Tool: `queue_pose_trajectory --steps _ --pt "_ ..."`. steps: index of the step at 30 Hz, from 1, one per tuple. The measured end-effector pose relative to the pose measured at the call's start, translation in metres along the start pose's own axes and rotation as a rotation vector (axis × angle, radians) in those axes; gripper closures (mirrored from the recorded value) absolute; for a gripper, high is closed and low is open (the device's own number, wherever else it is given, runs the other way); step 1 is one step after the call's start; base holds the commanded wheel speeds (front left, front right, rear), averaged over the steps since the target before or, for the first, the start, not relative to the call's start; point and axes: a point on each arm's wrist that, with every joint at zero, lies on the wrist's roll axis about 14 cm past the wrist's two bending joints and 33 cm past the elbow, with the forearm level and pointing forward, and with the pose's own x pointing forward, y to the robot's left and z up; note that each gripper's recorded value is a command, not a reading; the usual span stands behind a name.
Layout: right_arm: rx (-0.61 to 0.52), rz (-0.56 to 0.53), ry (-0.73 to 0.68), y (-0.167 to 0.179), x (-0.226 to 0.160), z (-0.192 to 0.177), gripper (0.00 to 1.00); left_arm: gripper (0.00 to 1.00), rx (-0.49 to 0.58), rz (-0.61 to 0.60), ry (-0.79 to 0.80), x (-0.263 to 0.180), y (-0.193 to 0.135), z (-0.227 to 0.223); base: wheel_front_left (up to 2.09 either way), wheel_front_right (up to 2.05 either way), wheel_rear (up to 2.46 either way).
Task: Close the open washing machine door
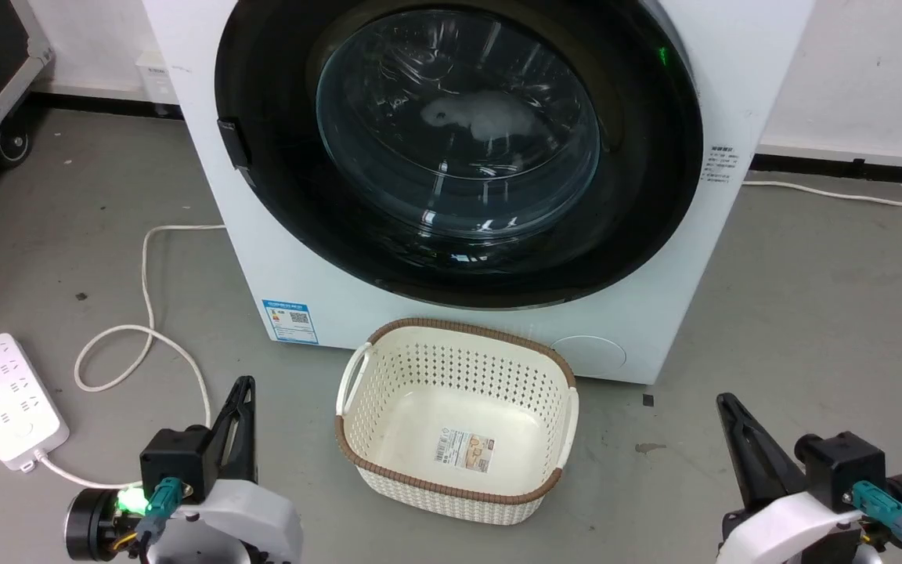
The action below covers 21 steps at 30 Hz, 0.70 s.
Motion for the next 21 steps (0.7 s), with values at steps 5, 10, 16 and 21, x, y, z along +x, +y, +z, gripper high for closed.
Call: queue_pose_trajectory --steps 5,10,16,21 --pt "-0.01 0.006 0.002 0.002 0.0011 0.0004 1.0 1.0 0.002 0.007 0.007 -0.0006 -0.0002 -0.0009 0.0 0.0 0.0" --pt "-0.017 0.013 0.005 0.004 0.002 0.0004 1.0 1.0 0.014 0.012 0.011 -0.0014 0.0003 -0.0015 0.0 0.0 0.0" --pt "-0.018 0.015 0.008 0.0048 0.0023 0.0002 1.0 1.0 0.017 0.019 0.017 -0.0022 0.0003 -0.0029 0.0 0.0 0.0" --pt "-0.018 0.016 0.008 0.005 0.0023 0.0004 1.0 1.0 0.017 0.019 0.017 -0.0022 0.0006 -0.0029 0.0 0.0 0.0"
